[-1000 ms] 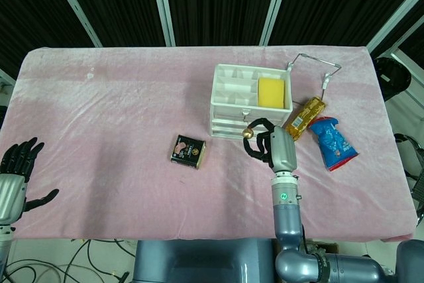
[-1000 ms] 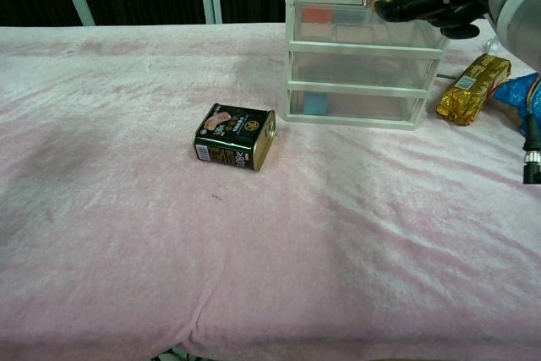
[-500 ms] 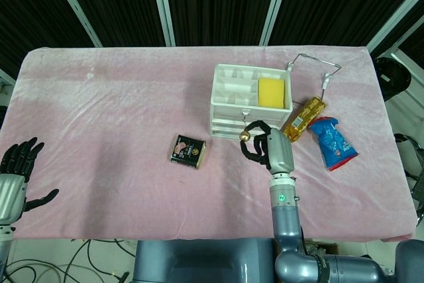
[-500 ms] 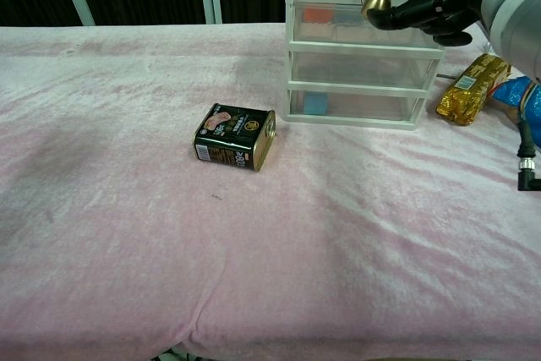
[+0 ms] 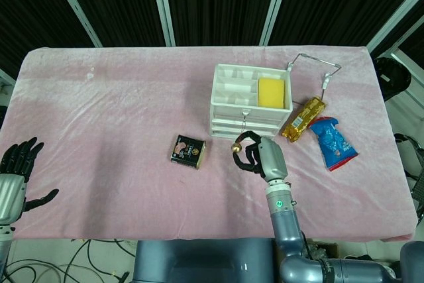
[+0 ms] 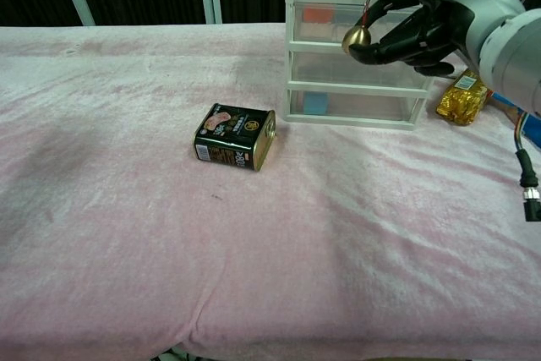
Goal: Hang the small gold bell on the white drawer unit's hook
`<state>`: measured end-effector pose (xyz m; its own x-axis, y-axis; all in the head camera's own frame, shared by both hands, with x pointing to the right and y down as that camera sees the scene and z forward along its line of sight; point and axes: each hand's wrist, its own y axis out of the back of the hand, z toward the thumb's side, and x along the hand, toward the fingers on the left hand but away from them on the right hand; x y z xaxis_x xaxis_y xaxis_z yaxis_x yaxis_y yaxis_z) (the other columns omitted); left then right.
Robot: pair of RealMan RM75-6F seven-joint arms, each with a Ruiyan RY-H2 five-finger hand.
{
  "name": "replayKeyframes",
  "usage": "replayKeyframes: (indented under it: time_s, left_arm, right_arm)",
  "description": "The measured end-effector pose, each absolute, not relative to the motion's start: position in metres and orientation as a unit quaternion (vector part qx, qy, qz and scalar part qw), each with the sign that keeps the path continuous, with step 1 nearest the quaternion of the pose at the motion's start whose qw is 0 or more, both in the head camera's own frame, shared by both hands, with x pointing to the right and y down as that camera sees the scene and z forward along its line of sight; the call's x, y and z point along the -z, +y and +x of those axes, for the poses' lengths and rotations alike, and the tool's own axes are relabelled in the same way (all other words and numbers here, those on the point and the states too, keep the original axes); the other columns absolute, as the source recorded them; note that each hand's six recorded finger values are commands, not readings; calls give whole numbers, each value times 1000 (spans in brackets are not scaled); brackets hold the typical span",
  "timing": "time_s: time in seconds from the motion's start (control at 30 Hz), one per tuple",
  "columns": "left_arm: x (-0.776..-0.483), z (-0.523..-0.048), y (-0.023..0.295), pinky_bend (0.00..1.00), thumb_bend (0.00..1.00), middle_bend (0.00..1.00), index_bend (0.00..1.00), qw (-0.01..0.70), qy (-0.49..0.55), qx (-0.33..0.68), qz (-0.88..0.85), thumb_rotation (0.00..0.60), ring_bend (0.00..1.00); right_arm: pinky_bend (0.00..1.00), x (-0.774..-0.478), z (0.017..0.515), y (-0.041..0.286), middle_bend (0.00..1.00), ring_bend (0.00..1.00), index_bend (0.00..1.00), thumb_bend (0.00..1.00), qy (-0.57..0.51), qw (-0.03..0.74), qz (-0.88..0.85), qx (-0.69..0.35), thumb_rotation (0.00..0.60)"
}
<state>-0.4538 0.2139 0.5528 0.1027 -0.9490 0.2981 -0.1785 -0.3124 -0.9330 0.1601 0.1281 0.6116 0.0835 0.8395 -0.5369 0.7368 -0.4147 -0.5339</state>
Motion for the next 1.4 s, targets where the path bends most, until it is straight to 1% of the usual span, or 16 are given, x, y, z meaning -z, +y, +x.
replayKeyframes:
  time_s: [0.07, 0.17, 0.23, 0.33, 0.43, 0.5, 0.77, 0.9, 0.97, 1.07, 1.17, 1.27, 1.33, 1.37, 1.4]
  left_arm:
    - [-553, -454, 214, 0, 0, 0, 0, 383, 444, 502, -636, 600, 0]
    - [-553, -454, 214, 0, 0, 0, 0, 383, 443, 503, -636, 600, 0]
    - [-553, -454, 214, 0, 0, 0, 0, 382, 443, 503, -636, 600, 0]
    - [-554, -454, 214, 0, 0, 0, 0, 382, 442, 504, -636, 600, 0]
    - [-554, -454, 215, 0, 0, 0, 0, 382, 441, 504, -636, 600, 0]
    - [-554, -454, 215, 0, 0, 0, 0, 382, 442, 504, -636, 600, 0]
    - [-554, -454, 215, 0, 0, 0, 0, 382, 441, 504, -637, 600, 0]
    - [-554, -453, 215, 0, 0, 0, 0, 381, 441, 505, -637, 600, 0]
    - [-554, -453, 215, 0, 0, 0, 0, 381, 441, 505, -637, 600, 0]
    - [-554, -454, 215, 0, 0, 0, 0, 381, 442, 505, -636, 600, 0]
    - [-554, -454, 215, 0, 0, 0, 0, 381, 442, 506, -636, 600, 0]
    - [-554, -454, 216, 0, 0, 0, 0, 381, 439, 508, -635, 600, 0]
    - [-555, -455, 216, 0, 0, 0, 0, 381, 436, 512, -634, 600, 0]
    - [-556, -455, 217, 0, 0, 0, 0, 381, 433, 516, -633, 600, 0]
    - [-557, -456, 217, 0, 0, 0, 0, 379, 431, 520, -633, 600, 0]
  right_arm:
    - [981, -614, 162, 130, 890, 937, 517, 373, -532, 61, -735, -416, 600]
    - [980, -617, 163, 132, 886, 937, 449, 338, -525, 60, -737, -421, 600]
    - [980, -619, 164, 133, 883, 935, 383, 302, -518, 64, -739, -426, 600]
    - [979, -620, 164, 135, 875, 932, 210, 237, -513, 66, -740, -430, 600]
    - [977, -622, 166, 137, 870, 929, 76, 200, -509, 67, -740, -435, 600]
    - [976, -623, 167, 138, 868, 927, 29, 188, -506, 66, -740, -439, 600]
    - [975, -626, 180, 144, 867, 926, 24, 179, -496, 72, -733, -459, 600]
    - [964, -625, 191, 150, 852, 910, 28, 179, -494, 77, -729, -467, 600]
    - [942, -624, 198, 153, 810, 870, 43, 179, -491, 82, -727, -472, 600]
    - [895, -624, 212, 160, 685, 765, 76, 179, -485, 92, -722, -484, 600]
    - [774, -619, 230, 168, 570, 677, 80, 178, -479, 108, -716, -496, 600]
    - [528, -611, 249, 174, 394, 501, 67, 180, -472, 137, -712, -502, 600]
    - [270, -604, 261, 179, 204, 297, 19, 178, -464, 163, -709, -505, 600]
    - [195, -601, 267, 181, 138, 225, 2, 178, -460, 176, -707, -507, 600]
    - [145, -598, 274, 183, 84, 165, 0, 176, -454, 192, -705, -510, 600]
